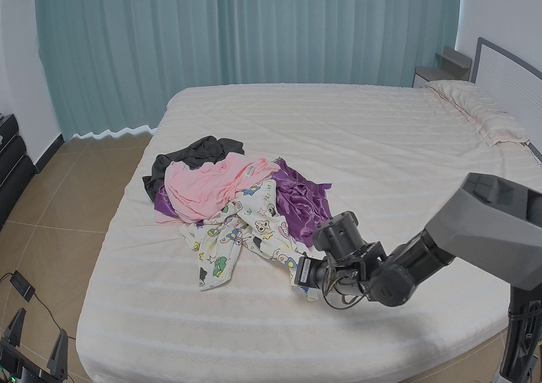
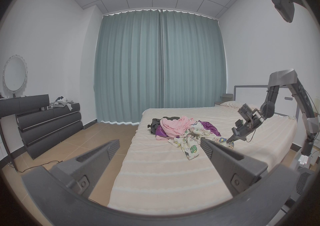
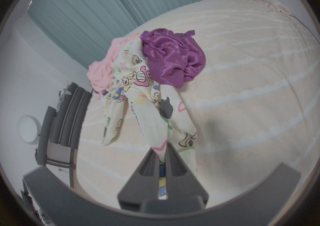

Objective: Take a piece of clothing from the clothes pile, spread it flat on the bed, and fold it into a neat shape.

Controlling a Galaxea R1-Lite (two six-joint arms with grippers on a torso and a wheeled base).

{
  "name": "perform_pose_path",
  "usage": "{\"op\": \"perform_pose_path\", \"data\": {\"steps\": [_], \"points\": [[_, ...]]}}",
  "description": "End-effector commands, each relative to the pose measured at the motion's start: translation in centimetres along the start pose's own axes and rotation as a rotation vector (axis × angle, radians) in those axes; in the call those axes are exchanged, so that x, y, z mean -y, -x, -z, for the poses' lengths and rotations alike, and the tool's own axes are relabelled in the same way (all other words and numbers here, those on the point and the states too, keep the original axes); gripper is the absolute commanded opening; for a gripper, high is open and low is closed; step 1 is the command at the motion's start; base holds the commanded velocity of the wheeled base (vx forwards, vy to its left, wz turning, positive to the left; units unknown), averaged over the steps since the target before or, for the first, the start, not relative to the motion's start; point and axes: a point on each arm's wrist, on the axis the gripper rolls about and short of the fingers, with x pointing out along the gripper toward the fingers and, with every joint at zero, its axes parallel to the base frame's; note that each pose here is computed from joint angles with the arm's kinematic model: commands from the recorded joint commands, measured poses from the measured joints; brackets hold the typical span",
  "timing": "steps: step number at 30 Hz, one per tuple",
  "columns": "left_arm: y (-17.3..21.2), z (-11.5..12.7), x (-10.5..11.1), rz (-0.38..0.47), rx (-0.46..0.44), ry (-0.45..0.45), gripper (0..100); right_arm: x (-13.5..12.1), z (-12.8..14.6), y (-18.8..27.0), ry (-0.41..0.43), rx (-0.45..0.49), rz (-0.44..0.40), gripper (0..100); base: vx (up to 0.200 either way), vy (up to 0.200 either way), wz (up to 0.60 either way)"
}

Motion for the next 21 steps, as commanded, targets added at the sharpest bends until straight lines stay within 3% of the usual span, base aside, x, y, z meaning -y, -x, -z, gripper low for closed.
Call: {"op": "perform_pose_path", "data": {"steps": [1, 13, 21], "points": [[0.0, 0.5, 0.0, -0.001, 0.0, 0.0, 100, 0.5, 0.2, 8.7, 0.004, 0.099, -0.184, 0, 0.0, 0.0, 0.0], [0.0, 0.5, 0.0, 0.002, 0.003, -0.01, 100, 1.4, 2.1, 17.8, 0.036, 0.225, -0.395, 0, 0.0, 0.0, 0.0], [0.0, 0.4, 0.1, 0.034, 0.01, -0.087, 100, 1.4, 1.8, 23.4, 0.077, 0.342, -0.549, 0, 0.0, 0.0, 0.0]]}}
